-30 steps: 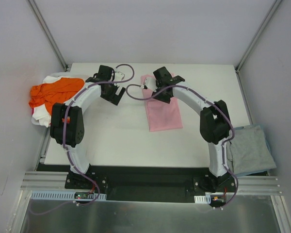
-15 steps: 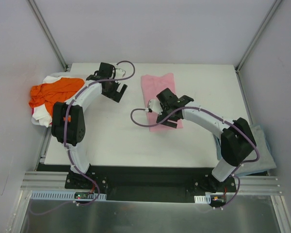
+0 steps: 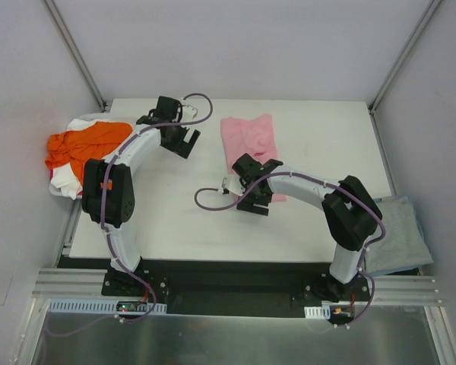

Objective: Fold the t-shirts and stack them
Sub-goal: Fold the tshirt

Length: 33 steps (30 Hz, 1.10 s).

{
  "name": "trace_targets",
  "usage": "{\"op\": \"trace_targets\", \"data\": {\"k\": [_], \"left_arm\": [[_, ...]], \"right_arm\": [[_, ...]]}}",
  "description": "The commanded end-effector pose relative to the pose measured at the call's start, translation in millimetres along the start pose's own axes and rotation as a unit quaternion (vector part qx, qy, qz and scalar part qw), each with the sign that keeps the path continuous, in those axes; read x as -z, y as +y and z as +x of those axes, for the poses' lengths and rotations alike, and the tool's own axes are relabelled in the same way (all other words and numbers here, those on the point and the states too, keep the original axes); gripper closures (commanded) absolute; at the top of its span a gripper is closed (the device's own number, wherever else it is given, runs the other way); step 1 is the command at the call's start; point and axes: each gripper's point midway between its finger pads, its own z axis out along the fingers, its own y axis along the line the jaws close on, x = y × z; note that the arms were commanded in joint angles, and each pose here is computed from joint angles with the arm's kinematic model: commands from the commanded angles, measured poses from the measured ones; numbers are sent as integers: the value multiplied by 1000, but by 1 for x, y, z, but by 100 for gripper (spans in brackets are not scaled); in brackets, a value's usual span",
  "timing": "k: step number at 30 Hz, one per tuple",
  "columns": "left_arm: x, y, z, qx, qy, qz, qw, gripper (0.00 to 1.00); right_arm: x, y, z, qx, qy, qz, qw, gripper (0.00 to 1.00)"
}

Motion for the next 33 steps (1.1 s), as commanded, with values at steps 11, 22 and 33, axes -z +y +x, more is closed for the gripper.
{"op": "trace_targets", "data": {"k": [11, 22, 33], "left_arm": [[-3, 1, -13, -7, -11, -3, 1000, 1], [0, 1, -10, -10, -9, -4, 1000, 1], [-3, 0, -9, -8, -7, -1, 1000, 1]], "right_arm": [[-18, -7, -25, 16, -12, 3, 1000, 21], [-27, -22, -28, 15, -13, 0, 1000, 22], [-45, -29, -24, 13, -6, -13, 1000, 23]]}}
